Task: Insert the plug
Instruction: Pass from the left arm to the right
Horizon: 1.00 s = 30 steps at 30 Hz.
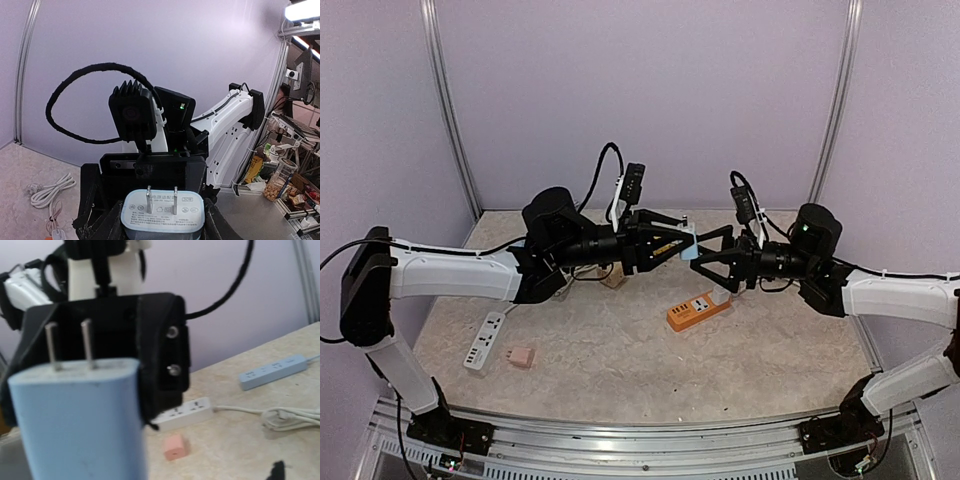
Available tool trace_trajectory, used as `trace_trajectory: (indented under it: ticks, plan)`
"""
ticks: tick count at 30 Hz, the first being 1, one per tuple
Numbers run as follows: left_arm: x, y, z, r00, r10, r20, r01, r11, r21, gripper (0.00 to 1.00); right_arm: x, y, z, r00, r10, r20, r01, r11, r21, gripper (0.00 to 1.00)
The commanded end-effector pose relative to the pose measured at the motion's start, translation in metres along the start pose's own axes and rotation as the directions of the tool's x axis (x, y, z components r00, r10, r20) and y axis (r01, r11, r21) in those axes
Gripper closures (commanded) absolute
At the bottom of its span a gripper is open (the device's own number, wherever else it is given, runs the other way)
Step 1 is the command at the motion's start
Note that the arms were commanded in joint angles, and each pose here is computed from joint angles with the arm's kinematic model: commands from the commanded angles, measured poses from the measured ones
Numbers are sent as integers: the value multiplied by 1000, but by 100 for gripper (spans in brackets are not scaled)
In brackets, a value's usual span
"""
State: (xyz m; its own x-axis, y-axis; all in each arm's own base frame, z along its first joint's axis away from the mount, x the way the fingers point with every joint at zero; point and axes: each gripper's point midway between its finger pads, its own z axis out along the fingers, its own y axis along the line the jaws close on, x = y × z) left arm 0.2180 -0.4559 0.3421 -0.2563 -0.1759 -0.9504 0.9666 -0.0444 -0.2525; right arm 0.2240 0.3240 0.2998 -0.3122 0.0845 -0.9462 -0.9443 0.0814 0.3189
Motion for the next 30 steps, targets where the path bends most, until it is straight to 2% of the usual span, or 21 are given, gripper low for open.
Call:
trace_trajectory:
  ticks: [1, 10, 18, 21, 26, 30]
  plan:
    - [1, -12, 3, 1000, 15, -18, -15, 999, 41, 71, -26, 24, 2, 997, -37, 66, 43, 994, -102, 14]
    - [2, -7, 6, 1000, 16, -4, -16, 1000, 10, 72, -31, 25, 5, 995, -20, 93, 31, 991, -126, 23]
    - [1, 8, 7, 1000, -12, -1, 12, 997, -78, 73, -38, 19, 3, 992, -61, 107, 67, 996, -51, 23]
    - [2, 9, 7, 1000, -16, 0, 16, 997, -80, 73, -39, 17, 4, 993, -65, 103, 69, 997, -42, 23]
    - [2, 10, 6, 1000, -9, 9, 9, 997, -82, 74, -34, 15, 7, 995, -55, 85, 60, 997, -52, 32]
    - [0, 8, 6, 1000, -4, 14, 5, 997, -76, 74, -26, 14, 6, 996, -46, 78, 50, 997, -51, 31]
